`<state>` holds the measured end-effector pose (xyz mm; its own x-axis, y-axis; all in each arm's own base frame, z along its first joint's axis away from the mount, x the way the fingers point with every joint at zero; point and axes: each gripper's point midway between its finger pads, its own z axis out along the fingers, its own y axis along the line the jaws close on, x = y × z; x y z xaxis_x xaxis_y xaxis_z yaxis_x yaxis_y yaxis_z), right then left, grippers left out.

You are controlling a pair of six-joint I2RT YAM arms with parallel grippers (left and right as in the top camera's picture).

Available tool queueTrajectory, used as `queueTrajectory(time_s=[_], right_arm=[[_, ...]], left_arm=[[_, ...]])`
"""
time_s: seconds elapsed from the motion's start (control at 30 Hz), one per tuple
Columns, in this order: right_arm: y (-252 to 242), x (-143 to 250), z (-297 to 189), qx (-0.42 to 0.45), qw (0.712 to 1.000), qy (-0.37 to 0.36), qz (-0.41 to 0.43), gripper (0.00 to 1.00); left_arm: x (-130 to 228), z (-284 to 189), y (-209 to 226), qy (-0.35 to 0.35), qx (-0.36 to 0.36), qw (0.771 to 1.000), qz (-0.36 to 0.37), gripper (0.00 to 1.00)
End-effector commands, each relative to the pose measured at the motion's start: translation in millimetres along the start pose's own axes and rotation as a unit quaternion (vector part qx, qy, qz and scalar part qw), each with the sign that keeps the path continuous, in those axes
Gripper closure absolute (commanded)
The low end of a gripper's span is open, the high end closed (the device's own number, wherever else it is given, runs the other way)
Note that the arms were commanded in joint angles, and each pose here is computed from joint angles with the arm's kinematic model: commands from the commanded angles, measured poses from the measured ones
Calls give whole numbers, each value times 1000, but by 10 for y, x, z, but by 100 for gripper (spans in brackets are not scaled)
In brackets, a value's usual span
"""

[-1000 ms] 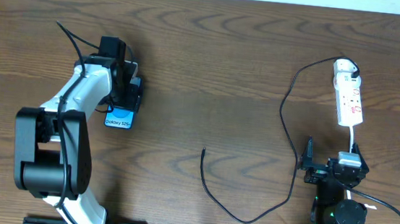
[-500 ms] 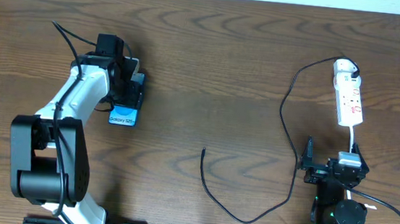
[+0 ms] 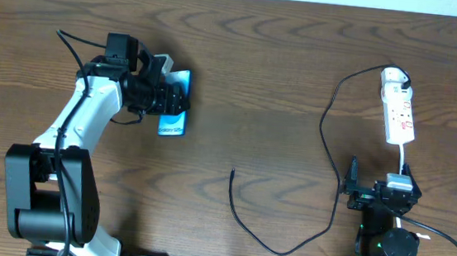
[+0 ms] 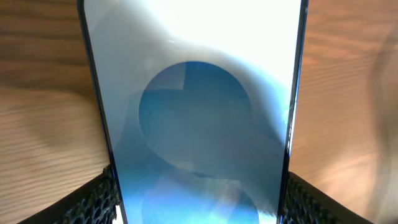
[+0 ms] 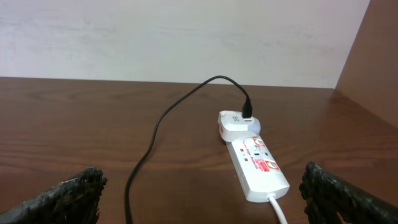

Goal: Plug charger to phone and switch on socket
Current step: 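Lift the phone upright with the left gripper, screen facing right, then hold the phone raised in the left gripper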

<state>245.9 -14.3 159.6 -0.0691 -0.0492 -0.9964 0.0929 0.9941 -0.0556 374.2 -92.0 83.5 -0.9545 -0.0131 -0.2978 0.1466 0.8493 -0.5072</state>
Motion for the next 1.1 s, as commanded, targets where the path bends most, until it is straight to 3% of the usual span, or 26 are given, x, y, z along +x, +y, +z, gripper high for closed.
queueTrajectory(time_s=[0.0,0.2,0.47,0.77,1.07], right_arm=[[20,-2,-4,-4,1000,-1,-1,1],[20,-2,-4,-4,1000,-1,-1,1],[20,-2,-4,-4,1000,-1,-1,1],[20,-2,-4,-4,1000,-1,-1,1],[20,-2,-4,-4,1000,-1,-1,1]], left_arm=[[-146,-138,-416,-22,103,993,-44,93],[-318,-255,-727,-34,200,974,-98,93],[-514,-555,-1050,-22,326,932,-160,93],[-621,-802,-1104,15,383,890,-247,93],[-664,-878,-1103,57,392,852,-343,93]])
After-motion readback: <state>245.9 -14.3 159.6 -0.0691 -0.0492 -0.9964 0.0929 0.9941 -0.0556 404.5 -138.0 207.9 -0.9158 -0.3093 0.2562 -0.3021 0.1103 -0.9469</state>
